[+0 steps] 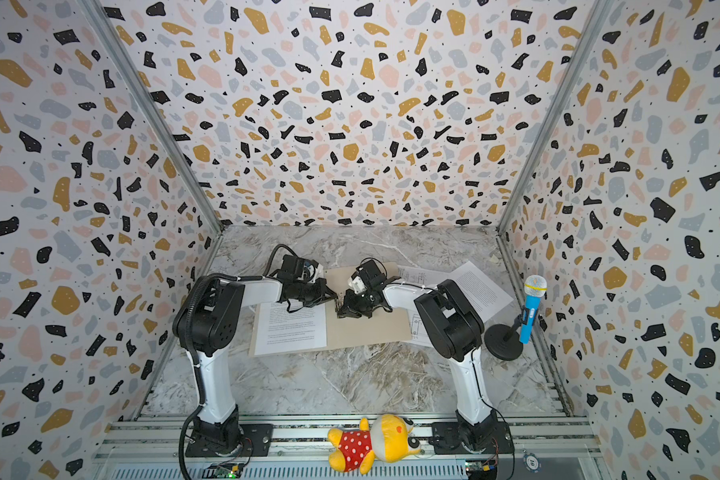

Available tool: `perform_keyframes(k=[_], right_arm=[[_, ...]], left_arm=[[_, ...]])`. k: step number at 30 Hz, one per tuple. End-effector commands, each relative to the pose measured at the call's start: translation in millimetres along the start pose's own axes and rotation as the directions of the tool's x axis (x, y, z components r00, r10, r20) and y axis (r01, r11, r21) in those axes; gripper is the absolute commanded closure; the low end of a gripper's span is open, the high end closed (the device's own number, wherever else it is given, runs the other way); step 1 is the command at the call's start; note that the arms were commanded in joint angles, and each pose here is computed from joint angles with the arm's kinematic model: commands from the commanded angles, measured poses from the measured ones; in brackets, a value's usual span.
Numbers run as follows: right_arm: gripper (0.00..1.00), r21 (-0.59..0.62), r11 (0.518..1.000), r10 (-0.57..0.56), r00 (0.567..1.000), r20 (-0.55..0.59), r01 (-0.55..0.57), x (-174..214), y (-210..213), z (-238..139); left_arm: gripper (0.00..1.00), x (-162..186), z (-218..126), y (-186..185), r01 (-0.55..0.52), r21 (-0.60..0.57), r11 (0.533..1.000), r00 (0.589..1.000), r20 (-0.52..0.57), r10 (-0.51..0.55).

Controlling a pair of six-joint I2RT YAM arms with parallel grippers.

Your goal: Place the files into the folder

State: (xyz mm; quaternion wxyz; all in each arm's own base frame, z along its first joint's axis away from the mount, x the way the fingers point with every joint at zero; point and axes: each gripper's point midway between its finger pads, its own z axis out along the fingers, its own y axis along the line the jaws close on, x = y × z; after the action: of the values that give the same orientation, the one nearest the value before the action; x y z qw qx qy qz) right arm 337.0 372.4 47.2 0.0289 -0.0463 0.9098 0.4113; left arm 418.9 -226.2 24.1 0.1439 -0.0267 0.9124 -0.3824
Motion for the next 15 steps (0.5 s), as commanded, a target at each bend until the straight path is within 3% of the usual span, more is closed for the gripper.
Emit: perform_keyframes(k=[1,4,6,11,15], right_arm=[[0.78,-0.030,0.998,-0.045,0.996,0.082,0.048,-19,28,-24],[0.49,-0.080,0.993,-0.077,0.987,0.144,0.089,-31,49,-39],[0.40,-0.072,0.990,-0.104,0.974,0.202,0.121,-39,56,-55],[0.34,-0.037,0.989,-0.128,0.946,0.298,0.146,-47,36,-95],[0.32,0.173,0.981,-0.131,0.948,0.289,0.083,-42,-31,-121]], left_arm=[[0.91,8,2,22,0.005,-0.080,0.997,0.999,-0.047,-0.009],[0.88,1,-1,14,-0.008,-0.067,0.998,0.999,-0.046,0.005],[0.85,-1,-2,11,-0.015,-0.062,0.998,0.998,-0.054,0.011],[0.74,-11,-5,2,-0.012,-0.023,1.000,0.999,-0.048,0.011],[0.58,-31,-17,-19,-0.021,0.013,1.000,1.000,-0.010,0.022]])
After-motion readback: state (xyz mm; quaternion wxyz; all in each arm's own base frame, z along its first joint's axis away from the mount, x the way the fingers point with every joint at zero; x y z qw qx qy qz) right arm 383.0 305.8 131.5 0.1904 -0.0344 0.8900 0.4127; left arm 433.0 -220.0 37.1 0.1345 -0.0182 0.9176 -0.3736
